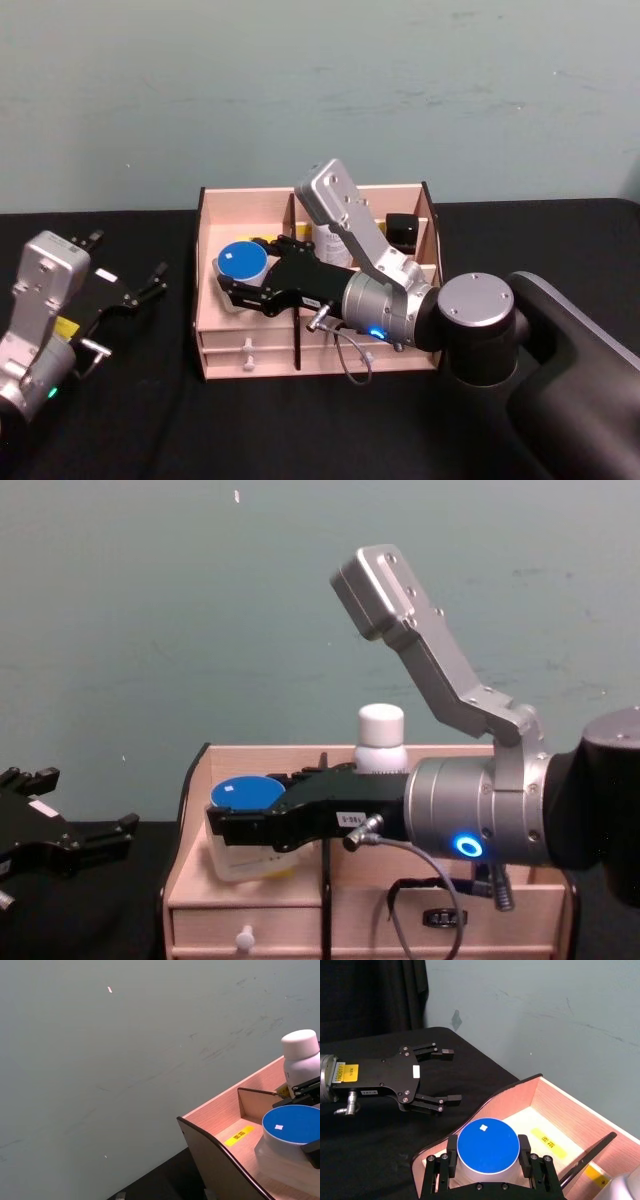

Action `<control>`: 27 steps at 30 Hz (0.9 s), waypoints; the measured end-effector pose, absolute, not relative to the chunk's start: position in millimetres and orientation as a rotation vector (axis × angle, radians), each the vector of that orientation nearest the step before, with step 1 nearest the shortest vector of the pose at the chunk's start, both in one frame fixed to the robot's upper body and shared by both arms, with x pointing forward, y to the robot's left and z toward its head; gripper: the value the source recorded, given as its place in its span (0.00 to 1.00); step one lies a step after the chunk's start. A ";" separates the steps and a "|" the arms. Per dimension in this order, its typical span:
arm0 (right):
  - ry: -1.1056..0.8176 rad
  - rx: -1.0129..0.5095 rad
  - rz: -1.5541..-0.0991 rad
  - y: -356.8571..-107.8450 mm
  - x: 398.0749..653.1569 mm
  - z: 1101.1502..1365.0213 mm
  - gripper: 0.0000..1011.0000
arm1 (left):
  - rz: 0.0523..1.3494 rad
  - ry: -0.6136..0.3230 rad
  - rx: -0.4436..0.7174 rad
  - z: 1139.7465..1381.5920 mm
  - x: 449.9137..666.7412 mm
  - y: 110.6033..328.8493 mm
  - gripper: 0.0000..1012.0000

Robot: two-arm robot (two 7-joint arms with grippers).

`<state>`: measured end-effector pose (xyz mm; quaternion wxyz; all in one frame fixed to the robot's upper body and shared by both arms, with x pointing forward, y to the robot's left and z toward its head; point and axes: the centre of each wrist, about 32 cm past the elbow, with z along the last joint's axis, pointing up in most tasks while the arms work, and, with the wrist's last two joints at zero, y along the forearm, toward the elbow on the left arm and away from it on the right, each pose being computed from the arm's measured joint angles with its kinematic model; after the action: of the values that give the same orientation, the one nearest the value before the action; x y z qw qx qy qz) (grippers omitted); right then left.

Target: Pick up the facial cleanser and watermelon frost from the table and place them into the tiered storage box.

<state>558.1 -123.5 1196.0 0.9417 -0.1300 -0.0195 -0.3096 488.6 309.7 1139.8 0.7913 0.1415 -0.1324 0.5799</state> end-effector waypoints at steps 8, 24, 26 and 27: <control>-0.039 -0.267 -0.633 -123.7 558.2 1195.9 0.73 | 1.248 -0.285 0.304 1139.8 488.6 309.7 1.00; -0.059 -0.238 -0.633 -126.8 555.7 1200.6 0.99 | 1.248 -0.285 0.304 1139.8 488.6 309.7 1.00; -0.075 -0.216 -0.629 -129.2 552.7 1206.8 0.99 | 1.248 -0.285 0.304 1139.8 488.6 309.7 1.00; -0.080 -0.207 -0.627 -130.1 551.3 1209.2 0.99 | 1.248 -0.285 0.304 1139.8 488.6 309.7 1.00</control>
<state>551.3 -130.1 1209.2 0.9451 -0.1017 -0.0395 -0.3079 488.6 309.7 1139.8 0.7913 0.1415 -0.1325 0.5799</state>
